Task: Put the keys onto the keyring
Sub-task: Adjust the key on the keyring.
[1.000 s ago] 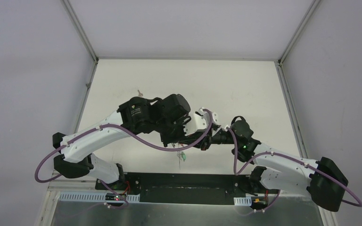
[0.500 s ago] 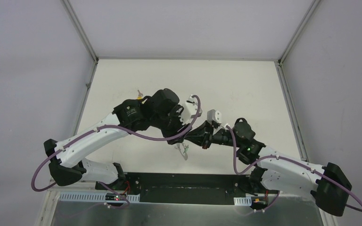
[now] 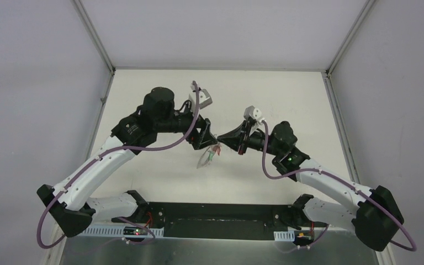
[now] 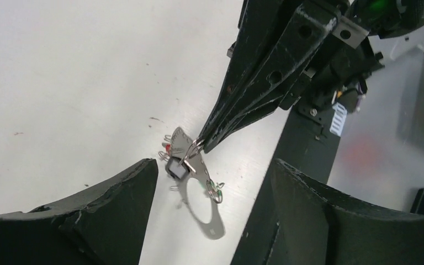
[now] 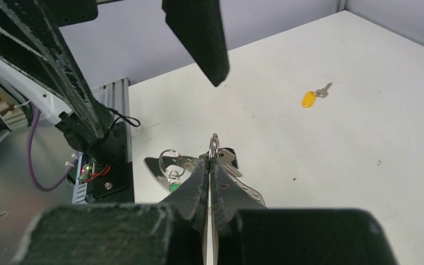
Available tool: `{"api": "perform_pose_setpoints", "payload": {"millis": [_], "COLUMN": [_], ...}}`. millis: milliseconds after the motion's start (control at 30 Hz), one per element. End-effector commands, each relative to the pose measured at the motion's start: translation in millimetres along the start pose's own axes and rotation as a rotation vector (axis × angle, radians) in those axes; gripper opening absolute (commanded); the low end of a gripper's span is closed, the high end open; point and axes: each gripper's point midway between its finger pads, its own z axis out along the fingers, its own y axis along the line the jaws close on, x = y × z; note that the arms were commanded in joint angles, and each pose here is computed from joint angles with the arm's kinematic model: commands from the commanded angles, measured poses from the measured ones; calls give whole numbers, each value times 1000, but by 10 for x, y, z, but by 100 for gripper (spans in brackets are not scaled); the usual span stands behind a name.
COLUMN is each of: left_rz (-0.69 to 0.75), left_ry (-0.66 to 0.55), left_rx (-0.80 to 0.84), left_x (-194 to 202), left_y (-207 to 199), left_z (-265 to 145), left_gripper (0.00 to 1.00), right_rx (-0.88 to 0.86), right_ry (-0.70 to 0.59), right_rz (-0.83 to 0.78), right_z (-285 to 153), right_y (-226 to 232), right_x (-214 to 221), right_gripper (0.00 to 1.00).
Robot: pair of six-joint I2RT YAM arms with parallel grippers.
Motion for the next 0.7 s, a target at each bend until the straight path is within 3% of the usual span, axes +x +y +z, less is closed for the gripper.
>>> {"api": "perform_pose_setpoints", "payload": {"millis": [0,133,233,400,667], "left_rz": [-1,-49,-62,113,285], "left_ry": [-200,-313,-397,-458,-425], "left_rx": [51,66,155,212,263], "left_x": [-355,-423,-416,-254,-19], "left_y": [85,318,345,229,139], "left_z": [-100,-168,-231,-269,-260], "left_gripper": [79,81,77,70,53], "right_rx": [-70,-125,-175,-234,-311], "right_ry": [-83,-56,-58,-55,-62], "right_rz": [11,43,56,70,112], "right_z": [30,20,-8,-38,17], "right_y": [-69,-142,-114,-32,25], "right_x": [-494,-546,-648,-750,-755], "right_gripper": [0,0,0,0,0]}}
